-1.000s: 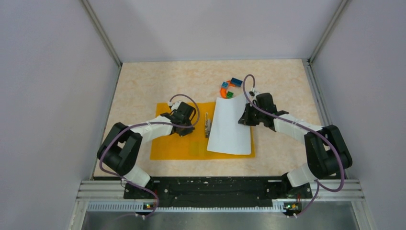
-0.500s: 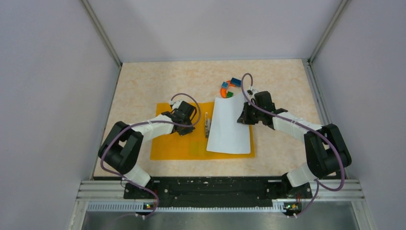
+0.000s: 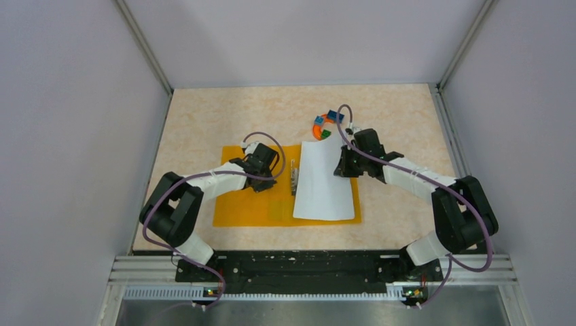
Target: Put the files into the folder
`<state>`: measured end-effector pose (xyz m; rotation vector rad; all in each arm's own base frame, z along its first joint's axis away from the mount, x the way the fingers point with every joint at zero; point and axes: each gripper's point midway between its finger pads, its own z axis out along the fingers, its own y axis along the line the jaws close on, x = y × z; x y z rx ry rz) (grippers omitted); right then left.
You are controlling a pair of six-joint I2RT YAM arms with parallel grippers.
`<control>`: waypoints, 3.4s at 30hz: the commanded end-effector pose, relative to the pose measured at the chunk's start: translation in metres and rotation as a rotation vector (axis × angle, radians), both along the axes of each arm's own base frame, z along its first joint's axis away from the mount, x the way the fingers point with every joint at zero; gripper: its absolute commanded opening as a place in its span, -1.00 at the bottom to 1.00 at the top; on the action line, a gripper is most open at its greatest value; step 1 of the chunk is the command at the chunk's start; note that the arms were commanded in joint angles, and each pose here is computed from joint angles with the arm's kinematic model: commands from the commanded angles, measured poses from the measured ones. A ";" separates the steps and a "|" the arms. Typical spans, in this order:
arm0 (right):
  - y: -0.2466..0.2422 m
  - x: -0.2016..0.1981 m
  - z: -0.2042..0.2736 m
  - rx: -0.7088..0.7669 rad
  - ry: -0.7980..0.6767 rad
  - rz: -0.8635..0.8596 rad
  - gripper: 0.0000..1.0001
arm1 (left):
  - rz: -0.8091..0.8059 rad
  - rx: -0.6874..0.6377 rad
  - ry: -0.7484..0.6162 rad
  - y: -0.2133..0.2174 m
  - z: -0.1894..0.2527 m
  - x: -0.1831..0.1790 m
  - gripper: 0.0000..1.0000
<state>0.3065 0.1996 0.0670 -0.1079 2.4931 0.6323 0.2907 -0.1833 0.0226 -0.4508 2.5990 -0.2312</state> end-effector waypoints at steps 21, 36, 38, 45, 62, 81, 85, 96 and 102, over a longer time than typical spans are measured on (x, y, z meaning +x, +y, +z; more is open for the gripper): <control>0.003 0.012 0.044 -0.040 -0.092 -0.047 -1.00 | -0.038 0.054 0.005 0.001 0.005 -0.001 -1.00; 0.017 0.019 0.063 -0.014 -0.120 -0.029 -1.00 | -0.061 0.059 -0.013 -0.003 0.014 0.002 -1.00; 0.019 0.020 0.062 -0.015 -0.118 -0.030 -1.00 | -0.063 0.058 -0.014 -0.004 0.014 0.002 -1.00; 0.030 0.021 0.064 0.004 -0.113 -0.006 -1.00 | -0.064 0.061 -0.014 -0.004 0.014 0.002 -1.00; 0.043 0.005 0.046 -0.022 -0.048 0.171 -1.00 | -0.073 0.064 -0.012 -0.005 0.013 0.003 -1.00; 0.045 -0.001 0.038 -0.008 -0.010 0.199 -1.00 | -0.072 0.055 -0.010 -0.007 0.013 0.003 -1.00; 0.045 -0.002 0.036 -0.007 -0.008 0.196 -1.00 | -0.073 0.054 -0.011 -0.008 0.013 0.003 -1.00; 0.045 0.001 0.039 -0.002 -0.015 0.175 -0.91 | -0.072 0.056 -0.010 -0.007 0.014 0.002 -1.00; 0.039 0.001 0.040 -0.021 -0.022 0.148 -0.42 | -0.071 0.056 -0.010 -0.007 0.014 0.002 -1.00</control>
